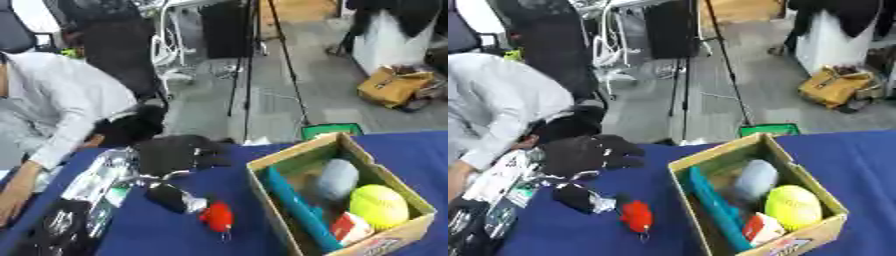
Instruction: Pick up objects on the table and place them in the box.
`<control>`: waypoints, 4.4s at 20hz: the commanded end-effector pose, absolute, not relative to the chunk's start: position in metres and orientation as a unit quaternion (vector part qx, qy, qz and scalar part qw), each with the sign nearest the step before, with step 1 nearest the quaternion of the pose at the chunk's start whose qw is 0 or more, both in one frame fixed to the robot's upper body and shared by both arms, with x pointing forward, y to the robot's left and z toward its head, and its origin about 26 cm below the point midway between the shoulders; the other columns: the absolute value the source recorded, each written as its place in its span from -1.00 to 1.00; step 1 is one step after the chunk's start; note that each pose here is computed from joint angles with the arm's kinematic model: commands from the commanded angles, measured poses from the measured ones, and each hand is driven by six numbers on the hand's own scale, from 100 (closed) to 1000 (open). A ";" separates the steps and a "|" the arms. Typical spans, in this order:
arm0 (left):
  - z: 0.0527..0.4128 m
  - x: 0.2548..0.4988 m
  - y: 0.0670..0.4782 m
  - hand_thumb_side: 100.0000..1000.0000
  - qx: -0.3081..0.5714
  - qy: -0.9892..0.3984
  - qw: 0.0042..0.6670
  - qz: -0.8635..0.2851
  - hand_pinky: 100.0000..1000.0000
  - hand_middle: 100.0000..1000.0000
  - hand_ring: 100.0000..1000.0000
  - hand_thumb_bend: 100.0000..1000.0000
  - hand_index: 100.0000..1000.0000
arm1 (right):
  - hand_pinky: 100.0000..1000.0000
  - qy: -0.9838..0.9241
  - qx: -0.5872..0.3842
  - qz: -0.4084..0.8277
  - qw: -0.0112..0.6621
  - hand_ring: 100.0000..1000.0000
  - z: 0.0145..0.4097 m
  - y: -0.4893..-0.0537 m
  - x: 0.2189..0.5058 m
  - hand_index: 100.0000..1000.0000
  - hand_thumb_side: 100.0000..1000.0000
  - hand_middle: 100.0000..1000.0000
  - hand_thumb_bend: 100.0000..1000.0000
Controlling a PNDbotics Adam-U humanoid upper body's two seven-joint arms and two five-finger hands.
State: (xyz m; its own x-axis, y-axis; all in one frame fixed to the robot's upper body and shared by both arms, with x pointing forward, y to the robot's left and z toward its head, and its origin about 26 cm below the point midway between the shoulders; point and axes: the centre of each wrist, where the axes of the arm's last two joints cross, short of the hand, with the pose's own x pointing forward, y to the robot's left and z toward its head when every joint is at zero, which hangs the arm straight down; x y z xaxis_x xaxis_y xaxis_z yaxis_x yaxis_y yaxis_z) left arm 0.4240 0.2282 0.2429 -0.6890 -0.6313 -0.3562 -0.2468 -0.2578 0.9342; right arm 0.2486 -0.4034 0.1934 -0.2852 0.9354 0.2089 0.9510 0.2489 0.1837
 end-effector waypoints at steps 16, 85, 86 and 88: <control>0.205 0.375 0.216 -0.04 0.418 -0.675 0.268 -0.546 1.00 0.95 1.00 -1.00 1.00 | 0.39 -0.794 -0.592 -0.140 -0.002 0.28 0.206 -0.405 0.247 0.08 0.14 0.06 -1.00; 0.277 0.466 0.275 1.00 0.407 -0.497 -0.028 -0.766 1.00 1.00 1.00 0.45 1.00 | 0.38 -0.805 -0.578 -0.133 -0.002 0.28 0.203 -0.402 0.249 0.07 0.16 0.06 -1.00; 0.276 0.467 0.275 1.00 0.408 -0.498 -0.037 -0.764 1.00 1.00 1.00 0.43 1.00 | 0.38 -0.806 -0.577 -0.133 -0.002 0.28 0.203 -0.402 0.249 0.07 0.16 0.06 -1.00; 0.274 0.471 0.275 1.00 0.406 -0.494 -0.050 -0.767 1.00 1.00 1.00 0.43 1.00 | 0.38 -0.806 -0.577 -0.132 -0.003 0.28 0.203 -0.401 0.249 0.07 0.16 0.06 -1.00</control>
State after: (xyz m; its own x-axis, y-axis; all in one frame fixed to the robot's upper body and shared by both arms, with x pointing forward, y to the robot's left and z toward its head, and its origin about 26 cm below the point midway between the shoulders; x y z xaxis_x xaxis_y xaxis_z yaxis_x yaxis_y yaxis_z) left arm 0.4706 0.2711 0.2594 -0.6898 -0.3399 -0.6393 -0.4414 -0.5025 0.7434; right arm 0.2505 -0.4001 0.1927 -0.3058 0.9292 0.2075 0.9459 0.2718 0.1770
